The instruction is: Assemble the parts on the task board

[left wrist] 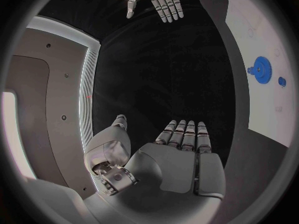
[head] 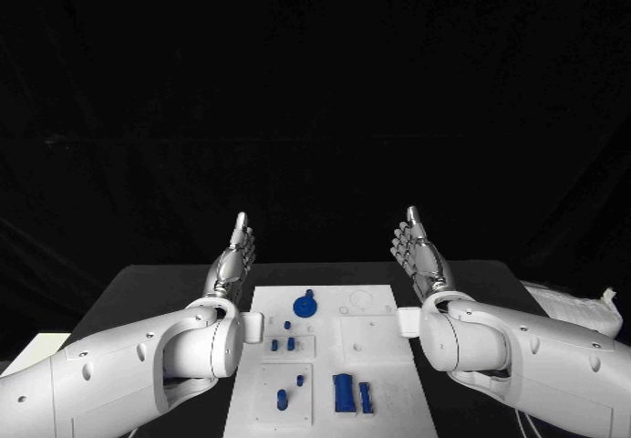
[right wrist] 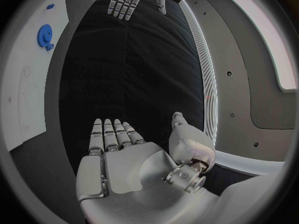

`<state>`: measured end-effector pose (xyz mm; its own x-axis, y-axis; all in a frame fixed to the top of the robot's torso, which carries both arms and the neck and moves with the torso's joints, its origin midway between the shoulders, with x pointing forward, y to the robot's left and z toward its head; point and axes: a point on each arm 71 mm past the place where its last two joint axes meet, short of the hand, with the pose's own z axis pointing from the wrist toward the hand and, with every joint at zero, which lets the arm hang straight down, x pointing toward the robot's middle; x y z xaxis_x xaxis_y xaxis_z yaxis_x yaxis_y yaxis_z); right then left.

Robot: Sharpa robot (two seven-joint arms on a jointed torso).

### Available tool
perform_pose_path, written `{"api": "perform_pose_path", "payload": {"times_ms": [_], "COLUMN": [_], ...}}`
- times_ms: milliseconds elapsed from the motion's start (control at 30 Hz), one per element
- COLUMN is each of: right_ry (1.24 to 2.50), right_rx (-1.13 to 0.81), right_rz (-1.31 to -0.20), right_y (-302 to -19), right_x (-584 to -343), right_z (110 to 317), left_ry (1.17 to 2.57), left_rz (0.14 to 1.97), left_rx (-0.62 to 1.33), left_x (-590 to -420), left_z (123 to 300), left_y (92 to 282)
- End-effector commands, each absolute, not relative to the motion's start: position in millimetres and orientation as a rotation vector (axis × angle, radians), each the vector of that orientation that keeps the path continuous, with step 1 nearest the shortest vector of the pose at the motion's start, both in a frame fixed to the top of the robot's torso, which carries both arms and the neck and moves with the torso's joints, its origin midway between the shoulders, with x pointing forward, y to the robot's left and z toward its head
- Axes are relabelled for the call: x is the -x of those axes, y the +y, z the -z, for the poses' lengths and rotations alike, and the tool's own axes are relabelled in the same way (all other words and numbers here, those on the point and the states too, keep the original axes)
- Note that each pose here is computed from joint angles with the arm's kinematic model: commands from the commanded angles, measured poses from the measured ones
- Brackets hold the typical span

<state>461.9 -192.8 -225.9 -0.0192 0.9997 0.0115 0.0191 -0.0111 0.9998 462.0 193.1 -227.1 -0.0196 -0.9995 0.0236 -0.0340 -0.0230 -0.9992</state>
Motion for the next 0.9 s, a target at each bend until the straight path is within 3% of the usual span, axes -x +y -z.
{"api": "perform_pose_path", "payload": {"times_ms": [33,900], "right_ry": [1.218,1.218], "right_rx": [-1.209,-1.209], "right_rz": [-1.229,-1.229], "right_y": [-192.4,-192.4], "right_x": [-461.8,-461.8], "right_z": [224.2,224.2], "left_ry": [1.218,1.218], "left_rz": [1.229,1.229], "left_rx": [1.209,1.209], "left_x": [-461.8,-461.8], "left_z": [224.2,224.2], "left_y": [192.4,192.4]}}
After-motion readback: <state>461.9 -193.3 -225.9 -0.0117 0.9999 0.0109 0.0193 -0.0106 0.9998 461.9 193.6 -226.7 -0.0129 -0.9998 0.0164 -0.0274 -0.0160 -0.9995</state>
